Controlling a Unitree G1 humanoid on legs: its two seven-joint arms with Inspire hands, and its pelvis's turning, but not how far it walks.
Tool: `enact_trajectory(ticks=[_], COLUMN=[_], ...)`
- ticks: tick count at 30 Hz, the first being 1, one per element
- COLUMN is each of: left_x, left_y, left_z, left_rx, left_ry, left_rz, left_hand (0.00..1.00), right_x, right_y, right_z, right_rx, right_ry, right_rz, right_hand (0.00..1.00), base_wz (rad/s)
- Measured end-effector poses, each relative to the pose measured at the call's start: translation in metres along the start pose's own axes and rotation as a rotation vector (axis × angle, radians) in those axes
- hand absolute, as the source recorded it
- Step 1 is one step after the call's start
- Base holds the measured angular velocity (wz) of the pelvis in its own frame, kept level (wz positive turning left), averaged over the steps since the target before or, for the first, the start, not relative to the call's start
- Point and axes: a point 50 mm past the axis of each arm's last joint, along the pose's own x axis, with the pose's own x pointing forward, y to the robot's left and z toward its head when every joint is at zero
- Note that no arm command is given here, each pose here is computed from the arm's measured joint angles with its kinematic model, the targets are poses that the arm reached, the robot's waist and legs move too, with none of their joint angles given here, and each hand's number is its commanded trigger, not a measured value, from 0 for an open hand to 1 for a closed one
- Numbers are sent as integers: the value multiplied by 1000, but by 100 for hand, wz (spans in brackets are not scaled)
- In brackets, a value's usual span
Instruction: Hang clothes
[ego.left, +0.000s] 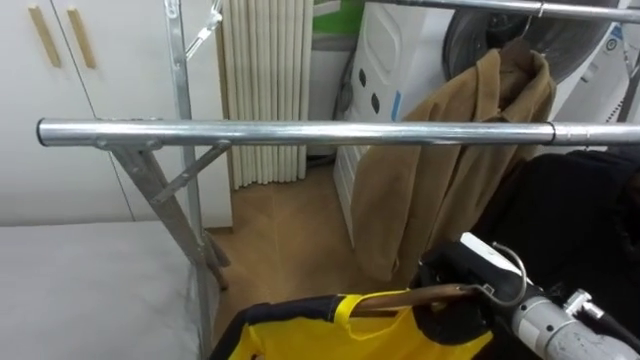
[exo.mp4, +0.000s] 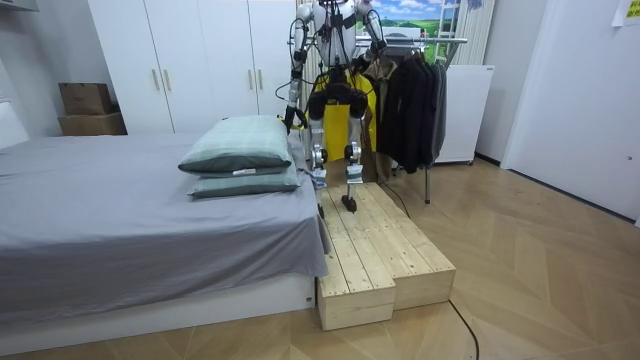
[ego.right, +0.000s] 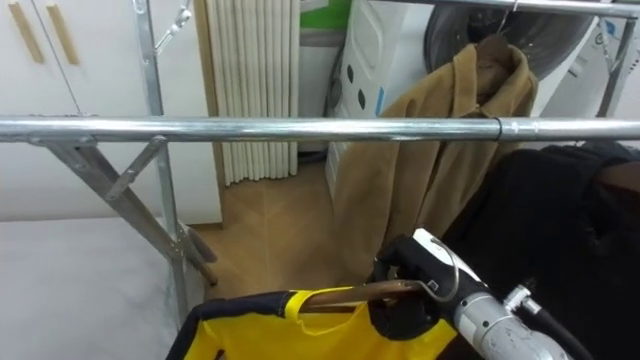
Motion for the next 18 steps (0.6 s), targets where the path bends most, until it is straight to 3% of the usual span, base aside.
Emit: enact_trajectory(ticks=[18], left_x=[0], left_y=[-1], left_z=[-2], left_rx=[-1], left_ry=[3], left_rz=[1], left_hand=[0], right_x=[5], right_y=[-7], right_z=[7], right_rx=[5], right_ry=[-17], right_rz=[-12], right_hand=[100], base_wz=[2])
